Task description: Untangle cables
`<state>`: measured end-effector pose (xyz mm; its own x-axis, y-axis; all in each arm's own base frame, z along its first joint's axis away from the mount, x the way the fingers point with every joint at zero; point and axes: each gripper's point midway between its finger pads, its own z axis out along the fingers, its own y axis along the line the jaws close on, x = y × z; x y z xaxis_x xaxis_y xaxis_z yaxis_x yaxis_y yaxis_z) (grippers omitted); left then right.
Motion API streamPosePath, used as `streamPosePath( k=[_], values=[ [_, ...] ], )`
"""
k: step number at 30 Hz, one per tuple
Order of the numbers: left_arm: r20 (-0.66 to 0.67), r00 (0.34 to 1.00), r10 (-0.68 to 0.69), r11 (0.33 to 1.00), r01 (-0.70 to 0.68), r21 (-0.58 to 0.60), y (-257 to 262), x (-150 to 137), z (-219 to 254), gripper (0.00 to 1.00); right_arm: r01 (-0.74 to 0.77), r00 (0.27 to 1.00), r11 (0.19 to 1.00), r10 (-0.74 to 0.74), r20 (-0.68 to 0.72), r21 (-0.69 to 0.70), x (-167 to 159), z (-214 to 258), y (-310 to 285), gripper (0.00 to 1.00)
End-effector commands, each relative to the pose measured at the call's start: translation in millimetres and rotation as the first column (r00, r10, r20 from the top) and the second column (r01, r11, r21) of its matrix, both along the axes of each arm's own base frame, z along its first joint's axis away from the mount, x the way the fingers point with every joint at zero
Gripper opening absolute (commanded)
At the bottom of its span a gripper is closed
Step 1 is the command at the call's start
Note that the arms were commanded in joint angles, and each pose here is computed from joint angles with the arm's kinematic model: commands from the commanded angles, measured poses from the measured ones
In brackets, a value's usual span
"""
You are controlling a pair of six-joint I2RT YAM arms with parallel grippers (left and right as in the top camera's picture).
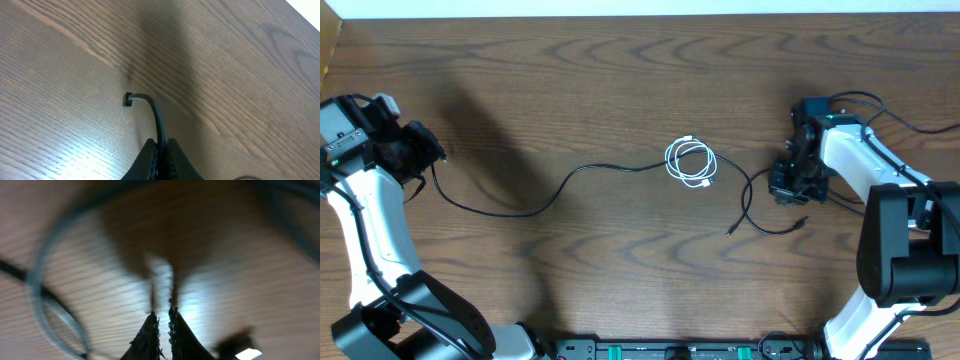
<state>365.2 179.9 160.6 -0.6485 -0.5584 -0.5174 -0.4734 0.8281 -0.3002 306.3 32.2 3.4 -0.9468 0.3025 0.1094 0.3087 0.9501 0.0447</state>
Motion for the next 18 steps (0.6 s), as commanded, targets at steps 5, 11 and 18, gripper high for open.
streamPosePath(
  k=[5, 11, 18],
  values=[
    [0.006, 1.000, -0.013, 1.000, 0.013, 0.005, -2, 0, 1, 0.08, 0.004, 0.999, 0.998, -0.007, 0.036, 0.059, 9, 0, -16, 0.06],
    [0.005, 1.000, -0.014, 1.000, 0.014, 0.004, -2, 0, 1, 0.08, -0.174, 0.970, 0.895, 0.082, 0.231, 0.412, 40, 22, 45, 0.08],
    [0.005, 1.000, -0.014, 1.000, 0.014, 0.004, -2, 0, 1, 0.08, -0.127, 0.948, 0.913, -0.004, 0.320, 0.387, 74, 25, 61, 0.17]
  ],
)
